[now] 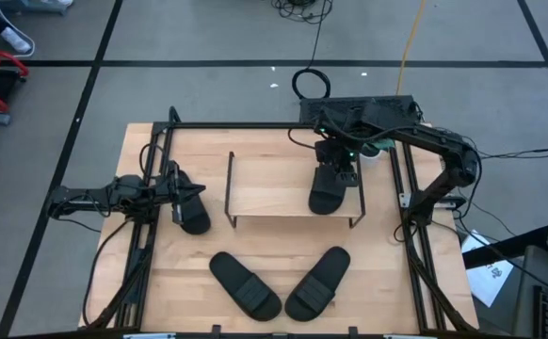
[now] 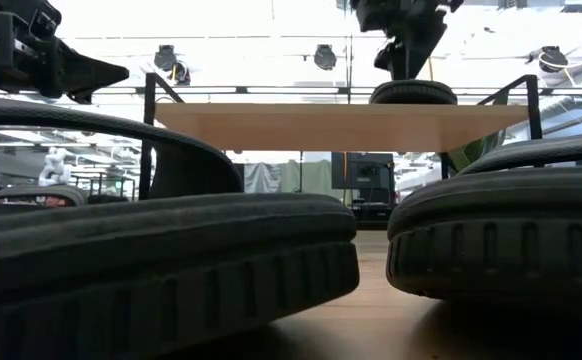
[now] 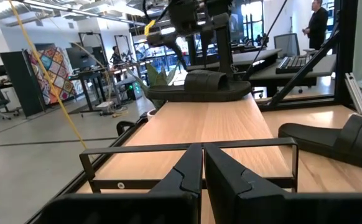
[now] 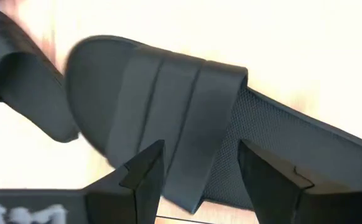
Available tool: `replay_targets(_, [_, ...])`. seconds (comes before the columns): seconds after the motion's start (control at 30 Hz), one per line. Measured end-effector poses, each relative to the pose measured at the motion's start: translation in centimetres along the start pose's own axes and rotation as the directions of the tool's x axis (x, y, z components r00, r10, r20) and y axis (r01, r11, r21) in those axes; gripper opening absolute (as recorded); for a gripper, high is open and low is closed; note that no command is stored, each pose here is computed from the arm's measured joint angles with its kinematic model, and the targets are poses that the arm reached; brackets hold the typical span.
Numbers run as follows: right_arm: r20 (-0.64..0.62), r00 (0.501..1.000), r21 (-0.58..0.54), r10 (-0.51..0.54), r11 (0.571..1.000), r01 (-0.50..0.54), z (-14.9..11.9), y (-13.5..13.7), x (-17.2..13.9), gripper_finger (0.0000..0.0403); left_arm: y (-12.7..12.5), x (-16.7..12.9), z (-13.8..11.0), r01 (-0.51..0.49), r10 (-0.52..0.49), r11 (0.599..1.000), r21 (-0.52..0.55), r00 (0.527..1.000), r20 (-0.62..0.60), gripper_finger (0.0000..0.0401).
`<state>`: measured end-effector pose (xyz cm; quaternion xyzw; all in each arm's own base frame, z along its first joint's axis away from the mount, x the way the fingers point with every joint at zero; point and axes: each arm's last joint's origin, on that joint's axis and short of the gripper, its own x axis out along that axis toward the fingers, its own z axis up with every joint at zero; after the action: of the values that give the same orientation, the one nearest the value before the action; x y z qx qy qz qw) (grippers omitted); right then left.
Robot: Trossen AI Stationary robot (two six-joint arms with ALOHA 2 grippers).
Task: Pick and place slides into the shelf
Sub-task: Put the black slide on the shelf, then adjust the shelf on the table
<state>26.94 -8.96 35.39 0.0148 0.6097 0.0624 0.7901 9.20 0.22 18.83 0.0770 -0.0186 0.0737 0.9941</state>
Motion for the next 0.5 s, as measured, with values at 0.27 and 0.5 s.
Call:
replay_targets(0.27, [0.042,0.989,0.038,-0.145,0.989,0.144,-2.8,2.2,-3.9,0.0169,0.0,0.0,0.0,0.000,0.000,1.000,-0.002,1.000,0.000,0.0021])
replay_targets(0.5, [0.054,0.964,0.195,-0.261,0.949,0.246,-6.7,4.4,-5.8,0.0037,0.0,0.0,0.0,0.000,0.000,1.000,-0.003,1.000,-0.001,0.0021])
